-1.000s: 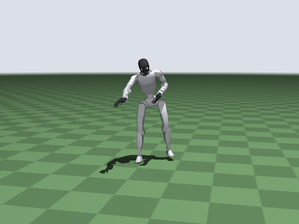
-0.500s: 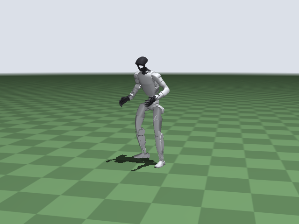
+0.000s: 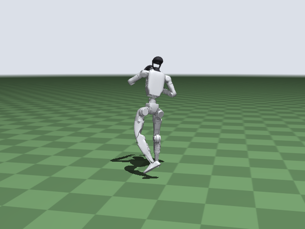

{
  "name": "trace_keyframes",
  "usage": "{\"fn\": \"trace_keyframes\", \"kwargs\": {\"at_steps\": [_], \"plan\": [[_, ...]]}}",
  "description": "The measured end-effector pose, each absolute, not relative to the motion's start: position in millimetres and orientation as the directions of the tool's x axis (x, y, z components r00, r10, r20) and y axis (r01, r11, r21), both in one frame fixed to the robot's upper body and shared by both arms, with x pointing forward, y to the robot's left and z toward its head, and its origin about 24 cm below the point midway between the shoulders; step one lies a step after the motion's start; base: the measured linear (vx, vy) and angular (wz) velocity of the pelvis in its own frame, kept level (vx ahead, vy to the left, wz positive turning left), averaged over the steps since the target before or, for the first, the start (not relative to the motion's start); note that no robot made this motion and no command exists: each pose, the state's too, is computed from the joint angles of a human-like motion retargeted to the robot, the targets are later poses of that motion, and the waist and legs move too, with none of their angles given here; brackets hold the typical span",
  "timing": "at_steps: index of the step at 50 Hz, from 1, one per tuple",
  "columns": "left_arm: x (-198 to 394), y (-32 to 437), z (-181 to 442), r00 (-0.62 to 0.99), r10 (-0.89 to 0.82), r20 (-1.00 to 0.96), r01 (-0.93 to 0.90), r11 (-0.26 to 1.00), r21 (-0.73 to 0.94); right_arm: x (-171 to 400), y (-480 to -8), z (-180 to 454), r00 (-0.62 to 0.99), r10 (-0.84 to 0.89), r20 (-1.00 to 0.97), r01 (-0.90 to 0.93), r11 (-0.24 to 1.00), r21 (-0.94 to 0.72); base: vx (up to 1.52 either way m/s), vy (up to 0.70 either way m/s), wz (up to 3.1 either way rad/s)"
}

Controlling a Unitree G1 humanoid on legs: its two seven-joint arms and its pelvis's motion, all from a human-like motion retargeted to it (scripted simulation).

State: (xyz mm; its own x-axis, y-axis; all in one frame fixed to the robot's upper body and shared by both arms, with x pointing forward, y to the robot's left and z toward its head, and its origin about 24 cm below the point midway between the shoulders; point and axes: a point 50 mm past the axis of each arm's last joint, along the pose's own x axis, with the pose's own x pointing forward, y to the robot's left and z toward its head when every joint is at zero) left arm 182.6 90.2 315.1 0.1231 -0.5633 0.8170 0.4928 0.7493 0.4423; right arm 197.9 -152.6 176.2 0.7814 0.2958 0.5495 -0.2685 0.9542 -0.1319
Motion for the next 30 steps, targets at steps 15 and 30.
{"fn": "trace_keyframes", "kwargs": {"at_steps": [15, 30], "plan": [[389, 128, 428, 0.79, -0.126, 0.6, -0.528, 0.357, 0.771, 190, -114, 286, 0.261, 0.257, 0.93, -0.13, 0.964, -0.23, 0.34, -0.19, -2.08], [255, 174, 90, 0.967, -0.067, 0.247, 0.069, 0.998, 0.002, 412, -134, 336, 0.793, -0.286, 0.537, 0.483, 0.833, -0.269, 0.52, -0.11, -1.19]]}}
